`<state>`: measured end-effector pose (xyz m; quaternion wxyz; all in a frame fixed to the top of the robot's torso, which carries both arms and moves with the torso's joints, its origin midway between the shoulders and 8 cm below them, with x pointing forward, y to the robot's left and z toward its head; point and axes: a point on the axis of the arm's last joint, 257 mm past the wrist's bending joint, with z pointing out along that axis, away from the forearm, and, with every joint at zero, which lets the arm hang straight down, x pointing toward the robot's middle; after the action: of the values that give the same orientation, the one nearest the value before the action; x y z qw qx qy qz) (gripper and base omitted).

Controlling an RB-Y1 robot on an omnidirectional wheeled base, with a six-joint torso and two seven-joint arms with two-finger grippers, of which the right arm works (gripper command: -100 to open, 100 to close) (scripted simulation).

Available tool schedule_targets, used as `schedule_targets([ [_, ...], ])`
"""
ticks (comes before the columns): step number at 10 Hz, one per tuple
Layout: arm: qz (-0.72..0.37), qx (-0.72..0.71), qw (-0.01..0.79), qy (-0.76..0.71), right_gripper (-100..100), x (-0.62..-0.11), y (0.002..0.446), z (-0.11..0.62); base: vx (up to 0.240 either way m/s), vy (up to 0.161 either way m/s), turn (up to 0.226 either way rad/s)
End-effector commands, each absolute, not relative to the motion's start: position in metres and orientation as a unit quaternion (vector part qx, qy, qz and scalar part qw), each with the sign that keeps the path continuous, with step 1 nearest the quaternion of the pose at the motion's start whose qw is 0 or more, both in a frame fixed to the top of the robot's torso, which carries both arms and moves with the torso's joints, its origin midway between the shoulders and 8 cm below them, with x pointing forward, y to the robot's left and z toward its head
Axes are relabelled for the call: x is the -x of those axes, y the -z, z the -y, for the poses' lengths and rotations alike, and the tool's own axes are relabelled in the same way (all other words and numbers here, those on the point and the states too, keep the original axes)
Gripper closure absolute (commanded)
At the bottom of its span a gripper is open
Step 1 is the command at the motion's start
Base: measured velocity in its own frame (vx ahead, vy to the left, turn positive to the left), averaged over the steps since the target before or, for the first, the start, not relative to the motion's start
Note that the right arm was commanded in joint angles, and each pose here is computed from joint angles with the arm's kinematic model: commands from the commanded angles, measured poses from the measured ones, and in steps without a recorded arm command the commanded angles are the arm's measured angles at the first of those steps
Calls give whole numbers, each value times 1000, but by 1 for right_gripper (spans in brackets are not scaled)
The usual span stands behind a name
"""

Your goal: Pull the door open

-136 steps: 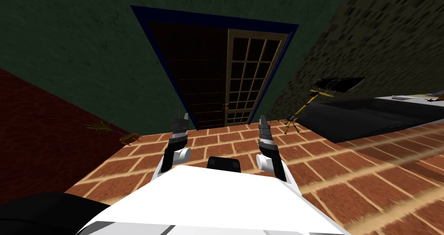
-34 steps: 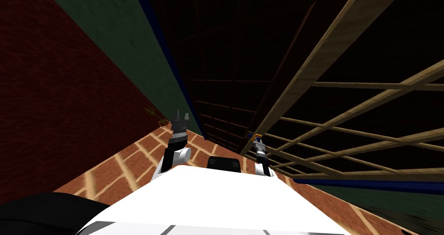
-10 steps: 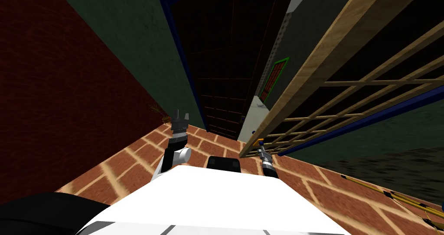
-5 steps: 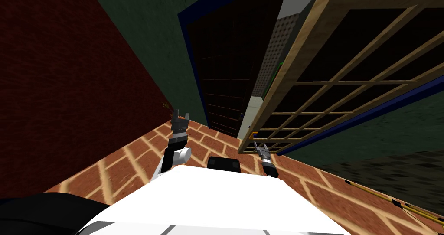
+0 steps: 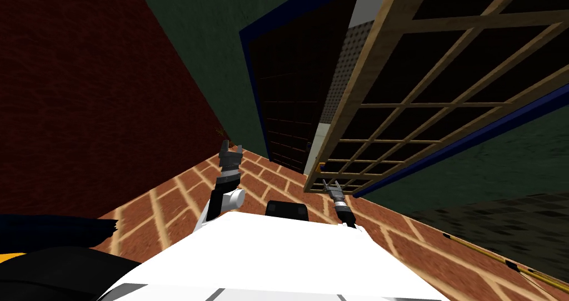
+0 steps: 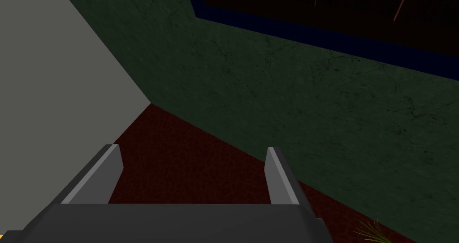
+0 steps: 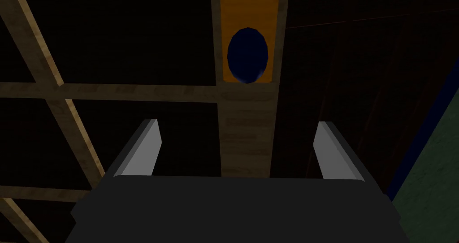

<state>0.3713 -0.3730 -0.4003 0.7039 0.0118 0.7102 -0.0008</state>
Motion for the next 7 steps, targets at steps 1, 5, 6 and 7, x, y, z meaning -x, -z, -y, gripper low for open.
schedule_targets([
  [1, -710, -16, 704, 5, -100, -371, 400, 379, 97, 7, 90],
  [5, -709, -25, 705, 12, -100, -371, 399, 389, 181, 20, 62],
  [6, -708, -27, 705, 14, -100, -371, 398, 392, 212, 16, 65],
  [7, -708, -30, 706, 16, -100, -371, 398, 395, 199, 7, 55],
])
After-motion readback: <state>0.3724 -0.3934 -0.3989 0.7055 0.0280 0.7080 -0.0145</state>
